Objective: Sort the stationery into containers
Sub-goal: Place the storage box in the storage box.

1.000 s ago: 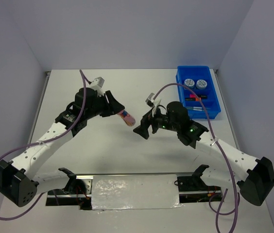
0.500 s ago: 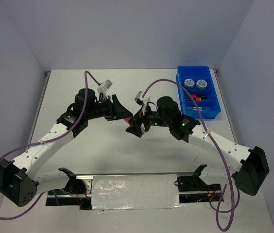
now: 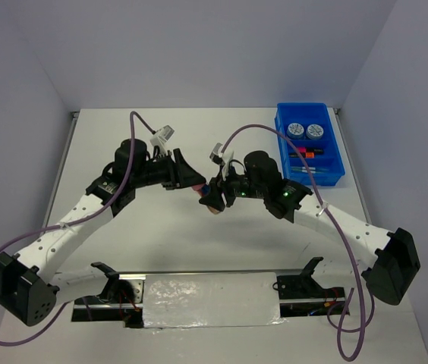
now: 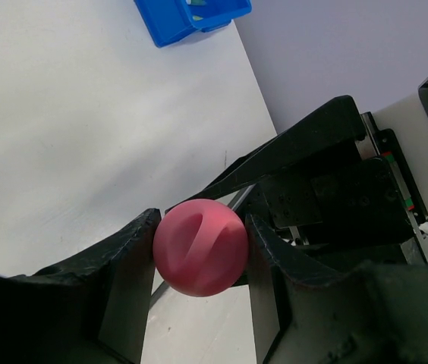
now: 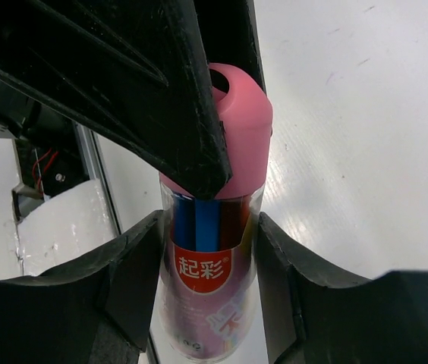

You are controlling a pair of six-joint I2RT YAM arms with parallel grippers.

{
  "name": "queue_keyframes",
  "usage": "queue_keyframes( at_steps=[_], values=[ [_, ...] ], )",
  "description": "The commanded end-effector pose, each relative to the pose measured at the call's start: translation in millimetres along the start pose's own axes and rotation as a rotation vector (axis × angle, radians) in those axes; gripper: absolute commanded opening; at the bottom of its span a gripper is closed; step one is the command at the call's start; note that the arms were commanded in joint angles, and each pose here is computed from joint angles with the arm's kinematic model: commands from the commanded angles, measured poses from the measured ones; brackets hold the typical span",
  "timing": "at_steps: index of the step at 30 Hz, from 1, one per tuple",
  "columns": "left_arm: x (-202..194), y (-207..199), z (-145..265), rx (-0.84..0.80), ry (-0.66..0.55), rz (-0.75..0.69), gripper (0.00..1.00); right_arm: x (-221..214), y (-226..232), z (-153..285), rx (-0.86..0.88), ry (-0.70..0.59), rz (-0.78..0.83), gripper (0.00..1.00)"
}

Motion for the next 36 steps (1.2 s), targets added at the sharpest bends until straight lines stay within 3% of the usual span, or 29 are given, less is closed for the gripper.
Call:
queue_keyframes(
  at_steps=[1, 2, 3, 5, 7, 8, 11, 14, 15, 17, 18, 23, 28, 32, 34, 35, 36],
  values=[
    [20.9, -16.6, 7.1, -0.032, -0.087, -0.056, 0.38, 15.3, 4.6, -0.8, 0.019, -0.043, 0.021, 0.0],
    [22.8, -16.2, 8.8, 0.0, -0.093, -0.049, 0.57, 15.2, 4.6, -1.4, 0.022, -0.048, 0.021, 0.0],
    [28.0, -14.8, 9.9, 0.043, -0.132, -0.049, 0.99, 14.3, 4.3, -2.2, 0.021, -0.049, 0.012, 0.0],
    [37.8, -15.7, 15.0, 0.129, -0.158, -0.057, 0.99, 13.1, -0.1, -3.3, -0.011, -0.059, -0.002, 0.0],
    [61.3, -21.0, 23.6, 0.247, -0.259, -0.073, 0.99, 9.3, -8.8, -6.7, -0.047, -0.047, -0.034, 0.0],
    [61.2, -13.5, 26.3, 0.338, -0.242, -0.062, 0.99, 8.9, -19.2, -5.9, -0.086, -0.05, -0.078, 0.0],
    [92.0, -12.8, 49.9, 0.59, -0.415, -0.052, 0.99, 6.7, -45.8, -7.1, -0.148, -0.054, -0.188, 0.0],
    [102.3, -5.3, 78.3, 0.79, -0.525, -0.026, 0.99, 5.4, -94.8, 9.1, -0.334, -0.128, -0.426, 0.0],
    [101.4, -7.5, 90.5, 0.812, -0.551, -0.024, 0.99, 5.2, -125.9, 23.2, -0.472, -0.193, -0.573, 0.0],
    [94.6, -14.0, 107.5, 0.796, -0.582, -0.054, 0.99, 11.5, -154.3, 38.6, -0.588, -0.292, -0.746, 0.0],
    [88.0, -11.5, 106.9, 0.777, -0.57, -0.069, 0.99, 10.1, -180.1, 52.3, -0.695, -0.348, -0.81, 0.0],
    [47.6, -15.0, 119.4, 0.635, -0.429, -0.163, 0.99, 43.1, -254.2, 82.1, -0.89, -0.645, -1.069, 0.0],
    [4.9, 3.2, 123.0, 0.606, -0.224, -0.26, 0.99, 75.2, -320.7, 106.6, -1.178, -0.901, -1.179, 0.0],
    [-14.5, 13.3, 132.9, 0.595, -0.23, -0.337, 0.99, 83.6, -367.6, 119.1, -1.324, -0.995, -1.264, 0.0],
    [-24.3, 24.2, 136.2, 0.638, -0.231, -0.337, 0.99, 99.4, -385.9, 120.3, -1.298, -1.035, -1.331, 0.0],
    [-29.4, 34.4, 135.6, 0.688, -0.229, -0.325, 0.99, 74.4, -415.7, 126.4, -1.316, -1.002, -1.406, 0.0],
    [-31.7, 37.2, 136.5, 0.703, -0.244, -0.302, 0.99, 82.9, -423.4, 130.0, -1.29, -1.02, -1.431, 0.0]
  ],
)
Point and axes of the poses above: each gripper's point midway between its finger pads, its own z axis back along the fingers, its own y axis along the line the jaws close on, x = y × z, the point moved 8 cm from there along z, back along the fingers, and after that the axes turned 4 degrees about -z, right-handed, at the moved point
